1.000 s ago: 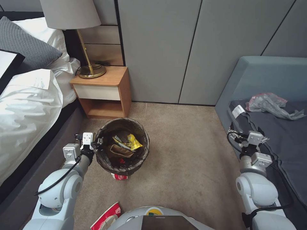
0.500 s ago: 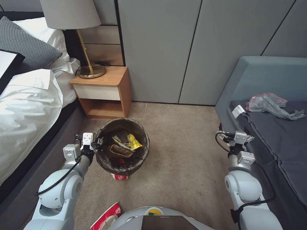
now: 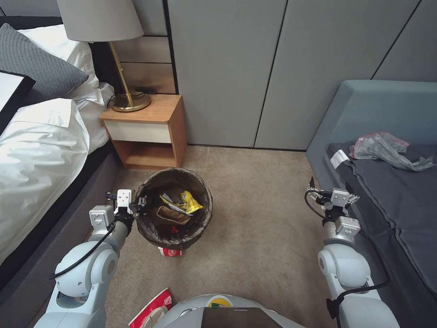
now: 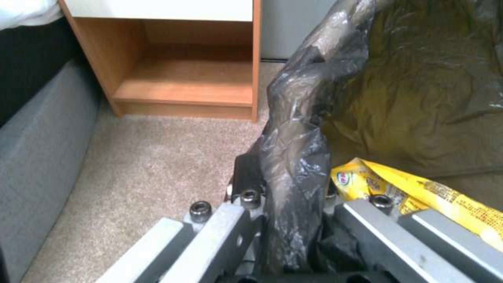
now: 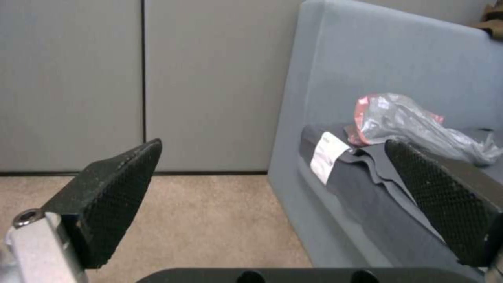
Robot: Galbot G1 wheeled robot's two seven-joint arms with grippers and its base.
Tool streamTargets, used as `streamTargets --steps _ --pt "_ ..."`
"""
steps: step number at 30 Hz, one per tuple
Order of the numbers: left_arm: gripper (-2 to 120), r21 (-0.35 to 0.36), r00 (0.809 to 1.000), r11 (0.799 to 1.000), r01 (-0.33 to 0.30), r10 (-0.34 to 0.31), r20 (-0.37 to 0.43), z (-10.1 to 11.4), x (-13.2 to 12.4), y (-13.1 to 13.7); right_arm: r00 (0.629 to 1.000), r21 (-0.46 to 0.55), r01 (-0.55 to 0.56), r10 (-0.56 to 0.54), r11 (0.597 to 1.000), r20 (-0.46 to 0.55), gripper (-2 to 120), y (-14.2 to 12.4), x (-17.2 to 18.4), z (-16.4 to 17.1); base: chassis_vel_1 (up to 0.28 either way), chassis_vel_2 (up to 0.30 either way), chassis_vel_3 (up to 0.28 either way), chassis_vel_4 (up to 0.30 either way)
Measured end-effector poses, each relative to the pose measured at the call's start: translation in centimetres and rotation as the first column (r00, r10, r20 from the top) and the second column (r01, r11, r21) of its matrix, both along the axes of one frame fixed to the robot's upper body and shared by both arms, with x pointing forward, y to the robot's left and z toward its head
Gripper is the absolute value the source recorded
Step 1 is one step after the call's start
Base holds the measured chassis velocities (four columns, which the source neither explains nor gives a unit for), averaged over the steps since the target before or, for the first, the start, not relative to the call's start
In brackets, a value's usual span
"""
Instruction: Pick up the trash bin, then pick up the garbage from the floor and place it into the trash bin.
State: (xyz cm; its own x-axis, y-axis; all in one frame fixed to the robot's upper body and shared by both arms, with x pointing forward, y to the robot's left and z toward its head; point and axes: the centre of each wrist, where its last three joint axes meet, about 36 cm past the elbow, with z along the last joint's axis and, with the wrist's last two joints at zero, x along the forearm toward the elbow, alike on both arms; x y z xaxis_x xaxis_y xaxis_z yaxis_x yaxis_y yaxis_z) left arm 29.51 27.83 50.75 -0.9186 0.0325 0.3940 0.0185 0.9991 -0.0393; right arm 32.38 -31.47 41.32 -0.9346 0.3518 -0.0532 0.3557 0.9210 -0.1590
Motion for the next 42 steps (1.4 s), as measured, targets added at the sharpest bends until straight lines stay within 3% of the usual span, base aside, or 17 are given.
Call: streamTargets --steps 42 --pt "0 -0.007 1.000 1.000 -0.007 0.007 0.005 0.07 0.21 0.53 1.000 -0.004 -0.016 0.016 1.000 0.003 100 0.51 0.47 -0.62 0.000 0.000 0.000 0.000"
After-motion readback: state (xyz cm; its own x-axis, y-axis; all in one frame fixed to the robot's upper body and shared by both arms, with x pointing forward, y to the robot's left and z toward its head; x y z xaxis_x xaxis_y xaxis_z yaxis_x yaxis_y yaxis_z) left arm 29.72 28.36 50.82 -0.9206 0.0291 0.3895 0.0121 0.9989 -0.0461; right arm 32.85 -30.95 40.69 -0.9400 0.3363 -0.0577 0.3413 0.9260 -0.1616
